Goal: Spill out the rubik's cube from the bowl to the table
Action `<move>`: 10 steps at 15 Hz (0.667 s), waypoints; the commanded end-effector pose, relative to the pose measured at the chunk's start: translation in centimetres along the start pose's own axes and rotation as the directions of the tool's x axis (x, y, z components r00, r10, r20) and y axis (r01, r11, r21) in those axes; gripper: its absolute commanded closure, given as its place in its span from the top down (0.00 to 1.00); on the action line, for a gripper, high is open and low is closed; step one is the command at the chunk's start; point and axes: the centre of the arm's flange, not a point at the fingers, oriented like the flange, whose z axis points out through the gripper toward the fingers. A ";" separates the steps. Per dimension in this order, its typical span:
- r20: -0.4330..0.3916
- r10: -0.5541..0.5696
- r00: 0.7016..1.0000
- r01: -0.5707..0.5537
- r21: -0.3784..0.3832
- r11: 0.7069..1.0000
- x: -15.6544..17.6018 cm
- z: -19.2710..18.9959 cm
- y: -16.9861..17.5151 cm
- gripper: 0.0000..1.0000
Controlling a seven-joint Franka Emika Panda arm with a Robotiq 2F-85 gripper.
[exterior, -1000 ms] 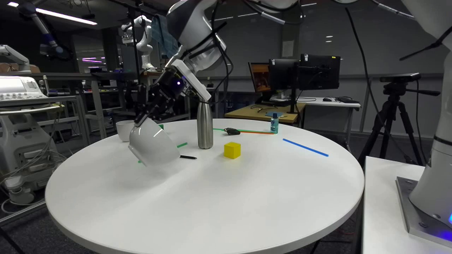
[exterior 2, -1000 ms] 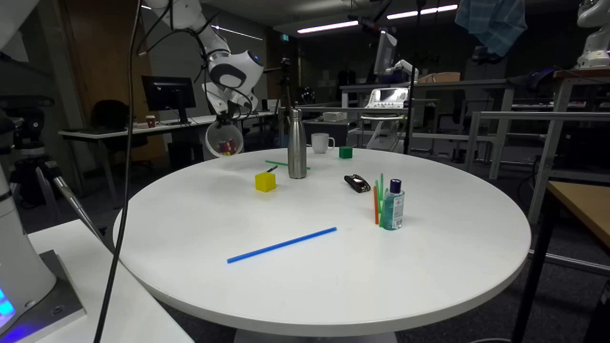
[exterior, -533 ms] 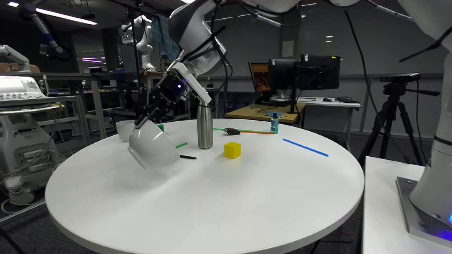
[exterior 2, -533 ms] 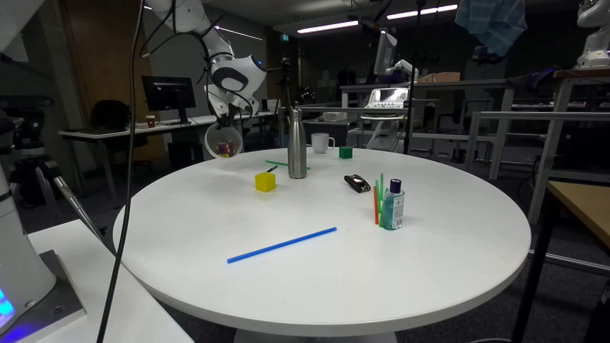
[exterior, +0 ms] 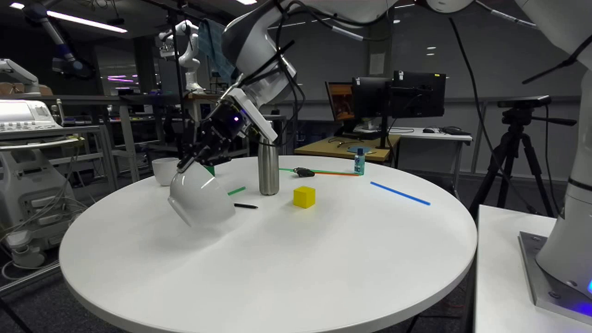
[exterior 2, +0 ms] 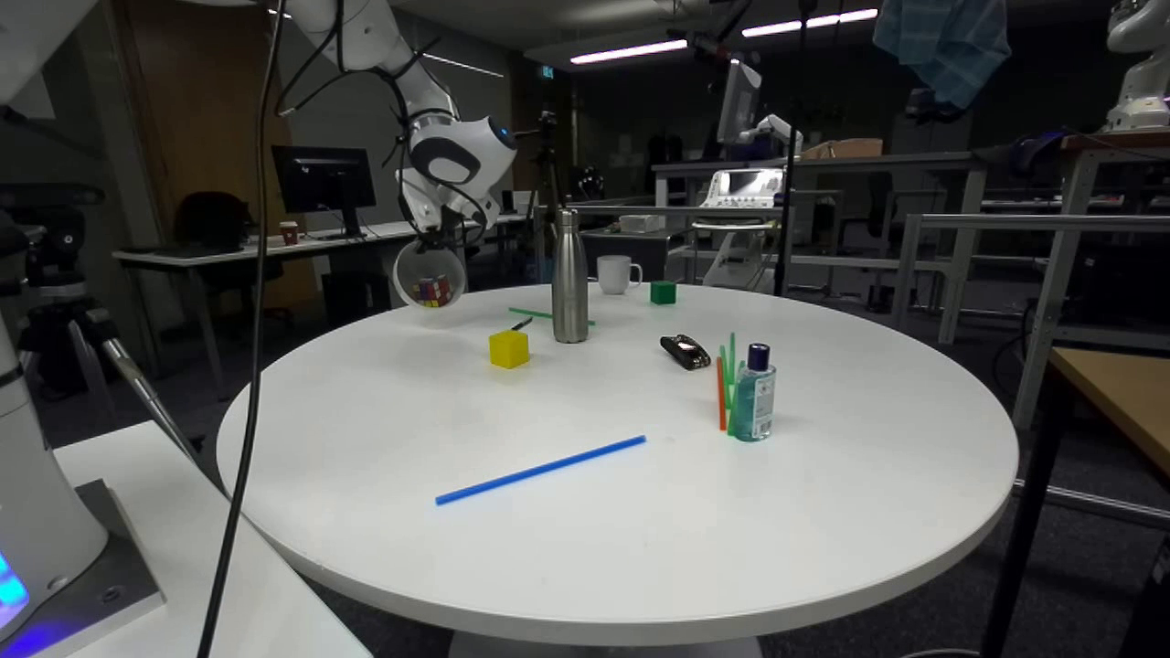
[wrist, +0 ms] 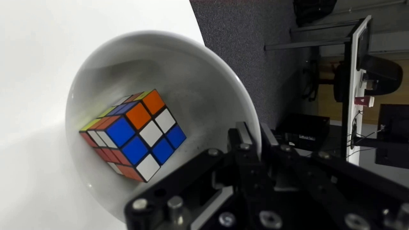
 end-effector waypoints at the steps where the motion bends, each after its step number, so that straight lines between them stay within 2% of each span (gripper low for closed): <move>1: 0.021 -0.018 1.000 0.016 0.083 0.996 1.2 -1.2 -1.0 0.03; 10: 0.052 -0.042 0.998 0.032 0.179 0.983 1.4 -3.1 -0.4 0.03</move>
